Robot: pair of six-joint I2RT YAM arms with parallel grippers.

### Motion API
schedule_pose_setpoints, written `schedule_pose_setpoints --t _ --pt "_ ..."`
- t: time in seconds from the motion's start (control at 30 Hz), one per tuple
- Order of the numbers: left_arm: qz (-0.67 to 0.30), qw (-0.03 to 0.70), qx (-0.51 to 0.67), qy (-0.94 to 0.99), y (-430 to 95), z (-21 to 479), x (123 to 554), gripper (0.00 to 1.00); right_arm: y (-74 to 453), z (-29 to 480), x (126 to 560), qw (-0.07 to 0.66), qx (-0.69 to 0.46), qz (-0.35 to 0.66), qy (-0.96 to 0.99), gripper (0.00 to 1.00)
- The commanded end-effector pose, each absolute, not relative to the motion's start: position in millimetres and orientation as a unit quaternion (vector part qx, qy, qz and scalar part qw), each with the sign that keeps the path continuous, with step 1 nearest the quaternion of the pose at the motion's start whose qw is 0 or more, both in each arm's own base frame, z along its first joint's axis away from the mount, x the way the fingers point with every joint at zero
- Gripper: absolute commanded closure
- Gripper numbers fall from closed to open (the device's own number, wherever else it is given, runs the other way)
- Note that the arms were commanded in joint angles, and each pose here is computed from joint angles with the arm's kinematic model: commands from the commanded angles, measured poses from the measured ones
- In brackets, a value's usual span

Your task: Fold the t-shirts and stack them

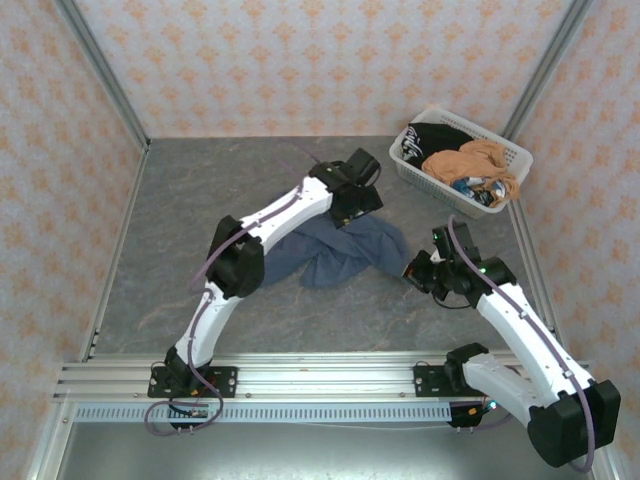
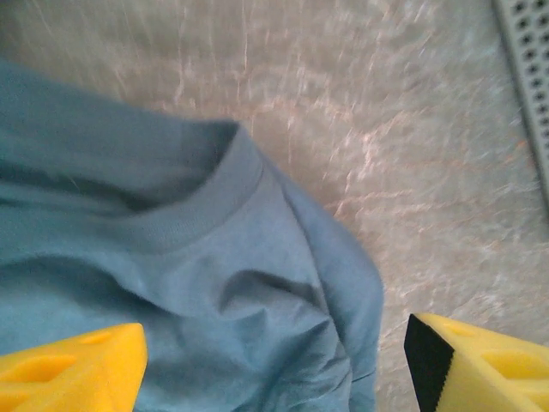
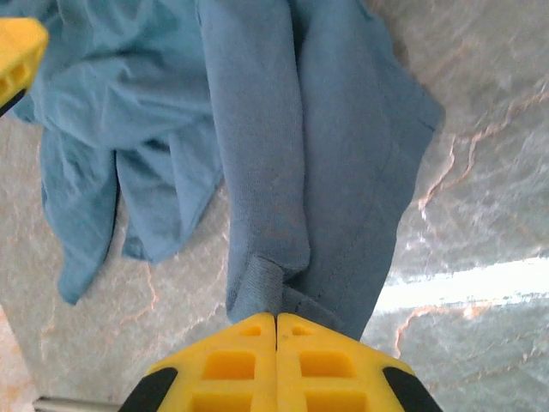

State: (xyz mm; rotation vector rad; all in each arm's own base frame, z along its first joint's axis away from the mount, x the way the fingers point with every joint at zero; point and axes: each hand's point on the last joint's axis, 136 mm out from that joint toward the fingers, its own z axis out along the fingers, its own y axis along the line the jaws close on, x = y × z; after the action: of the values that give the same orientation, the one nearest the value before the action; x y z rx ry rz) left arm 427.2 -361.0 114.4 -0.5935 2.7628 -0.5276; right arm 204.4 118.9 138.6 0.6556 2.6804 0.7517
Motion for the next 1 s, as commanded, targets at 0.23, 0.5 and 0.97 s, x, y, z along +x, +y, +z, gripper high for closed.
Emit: schedule_pose_setpoints --t 0.23,0.5,0.97 --pt "-0.118 0.115 -0.239 0.957 -359.9 79.1 421.9 0.21 105.7 115.4 162.9 0.06 0.239 0.206 0.947 1.0" --pt "-0.063 0.147 -0.231 0.96 -337.9 65.6 428.4 0.79 67.6 108.4 147.8 0.057 0.29 0.101 0.95 1.0" --pt "-0.131 0.154 -0.244 0.948 -301.7 140.8 356.3 0.85 48.0 98.8 188.4 0.077 0.329 0.041 0.94 1.0"
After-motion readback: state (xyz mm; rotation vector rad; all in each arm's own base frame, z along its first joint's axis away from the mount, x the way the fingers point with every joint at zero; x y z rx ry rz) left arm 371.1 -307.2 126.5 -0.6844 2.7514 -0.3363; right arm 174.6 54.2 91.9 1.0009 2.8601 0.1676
